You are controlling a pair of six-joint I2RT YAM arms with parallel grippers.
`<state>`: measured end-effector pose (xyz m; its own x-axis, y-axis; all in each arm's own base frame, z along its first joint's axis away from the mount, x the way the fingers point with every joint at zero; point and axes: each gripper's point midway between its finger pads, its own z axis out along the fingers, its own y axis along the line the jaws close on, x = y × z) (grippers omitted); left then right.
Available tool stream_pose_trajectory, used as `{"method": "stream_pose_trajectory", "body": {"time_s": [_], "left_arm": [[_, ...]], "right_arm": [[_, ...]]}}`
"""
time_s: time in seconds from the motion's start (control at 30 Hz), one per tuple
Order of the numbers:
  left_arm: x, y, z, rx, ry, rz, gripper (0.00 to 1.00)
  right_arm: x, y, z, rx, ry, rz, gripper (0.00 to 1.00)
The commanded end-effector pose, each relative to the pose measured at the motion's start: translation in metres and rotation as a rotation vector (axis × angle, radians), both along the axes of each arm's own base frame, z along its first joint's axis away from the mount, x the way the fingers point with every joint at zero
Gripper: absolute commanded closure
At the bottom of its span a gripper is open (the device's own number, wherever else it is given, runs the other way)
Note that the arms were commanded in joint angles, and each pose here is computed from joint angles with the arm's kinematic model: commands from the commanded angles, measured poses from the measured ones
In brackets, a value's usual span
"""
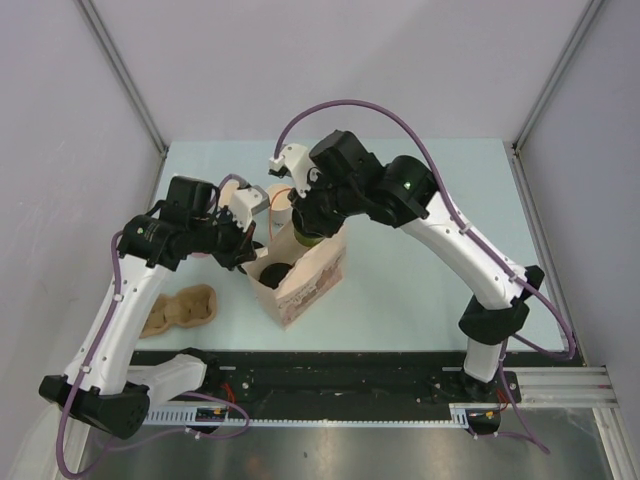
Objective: Pack the takeout coffee
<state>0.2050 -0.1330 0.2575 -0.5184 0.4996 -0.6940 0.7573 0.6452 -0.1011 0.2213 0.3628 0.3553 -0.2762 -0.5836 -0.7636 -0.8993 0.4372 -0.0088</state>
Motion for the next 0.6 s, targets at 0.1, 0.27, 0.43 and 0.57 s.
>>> {"method": "stream_pose_trajectory", "body": {"time_s": [0.1, 0.27, 0.43, 0.57], "left_arm": [[0.006, -0.002, 0.009, -0.013, -0.05, -0.009, 1.0], [0.01, 0.001, 0.007, 0.002, -0.052, 0.022, 1.0], [0.014, 0.003, 0.005, 0.007, -0.049, 0.043, 0.99], [0.016, 0.002, 0.006, 0.004, -0.059, 0.048, 1.0]], "right_arm": [[0.02, 0.001, -0.022, -0.059, 0.026, 0.003, 1.0], [0.021, 0.007, -0.059, -0.124, 0.106, 0.034, 1.0], [0.026, 0.015, -0.085, -0.133, 0.175, 0.051, 1.0], [0.028, 0.02, -0.102, -0.157, 0.206, 0.043, 1.0]]}}
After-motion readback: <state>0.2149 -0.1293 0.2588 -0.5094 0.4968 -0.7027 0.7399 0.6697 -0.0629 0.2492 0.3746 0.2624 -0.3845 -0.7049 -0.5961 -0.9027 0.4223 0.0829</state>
